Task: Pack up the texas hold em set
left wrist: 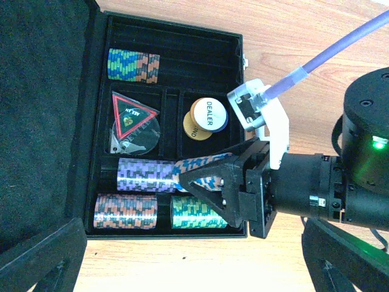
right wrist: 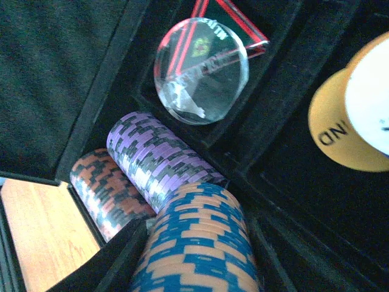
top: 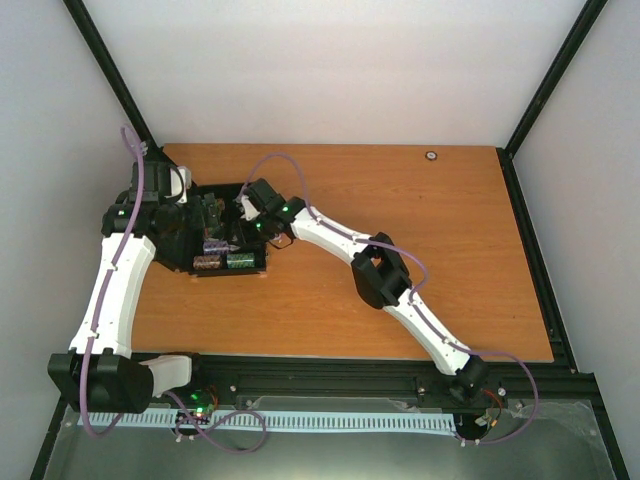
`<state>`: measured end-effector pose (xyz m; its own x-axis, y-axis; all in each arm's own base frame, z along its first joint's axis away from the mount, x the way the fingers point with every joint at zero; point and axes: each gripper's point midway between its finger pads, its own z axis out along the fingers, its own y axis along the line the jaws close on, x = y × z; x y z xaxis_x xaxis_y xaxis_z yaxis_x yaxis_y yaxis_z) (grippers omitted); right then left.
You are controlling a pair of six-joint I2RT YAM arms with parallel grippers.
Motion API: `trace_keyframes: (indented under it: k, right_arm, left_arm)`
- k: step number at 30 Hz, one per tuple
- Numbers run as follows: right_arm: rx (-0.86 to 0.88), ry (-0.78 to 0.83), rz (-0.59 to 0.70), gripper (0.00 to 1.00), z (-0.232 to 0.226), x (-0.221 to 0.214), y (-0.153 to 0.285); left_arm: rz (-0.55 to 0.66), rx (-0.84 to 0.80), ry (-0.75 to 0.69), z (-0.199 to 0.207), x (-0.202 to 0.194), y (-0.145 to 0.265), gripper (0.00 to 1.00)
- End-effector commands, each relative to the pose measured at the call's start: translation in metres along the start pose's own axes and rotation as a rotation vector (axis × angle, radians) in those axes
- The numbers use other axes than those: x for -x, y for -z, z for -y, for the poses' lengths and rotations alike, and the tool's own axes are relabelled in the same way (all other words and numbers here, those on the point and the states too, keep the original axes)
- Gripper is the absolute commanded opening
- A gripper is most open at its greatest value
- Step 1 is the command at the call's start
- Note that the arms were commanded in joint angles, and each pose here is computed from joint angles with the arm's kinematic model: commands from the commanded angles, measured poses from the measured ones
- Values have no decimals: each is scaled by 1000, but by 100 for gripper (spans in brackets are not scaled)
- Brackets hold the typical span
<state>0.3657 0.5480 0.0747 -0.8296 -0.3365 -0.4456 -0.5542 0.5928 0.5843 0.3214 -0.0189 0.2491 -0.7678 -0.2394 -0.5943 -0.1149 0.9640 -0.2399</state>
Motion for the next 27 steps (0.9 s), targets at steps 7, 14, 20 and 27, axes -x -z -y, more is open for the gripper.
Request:
trace_keyframes:
  k: [7, 14, 20, 27]
  right_arm:
    - [36, 29, -39, 23, -9, -21, -30]
    - [-43, 75, -39, 45, -2, -22, -12]
    - [-114, 95, -52, 61, 8, -31, 0]
    - [-164, 146, -4, 74, 6, -23, 24]
  left_arm:
    - [17, -32, -10, 4, 2, 3, 100]
    - [15, -33, -9, 4, 1, 2, 100]
    - [23, -33, -11, 4, 3, 4, 100]
    - [25, -31, -12, 4, 3, 5, 100]
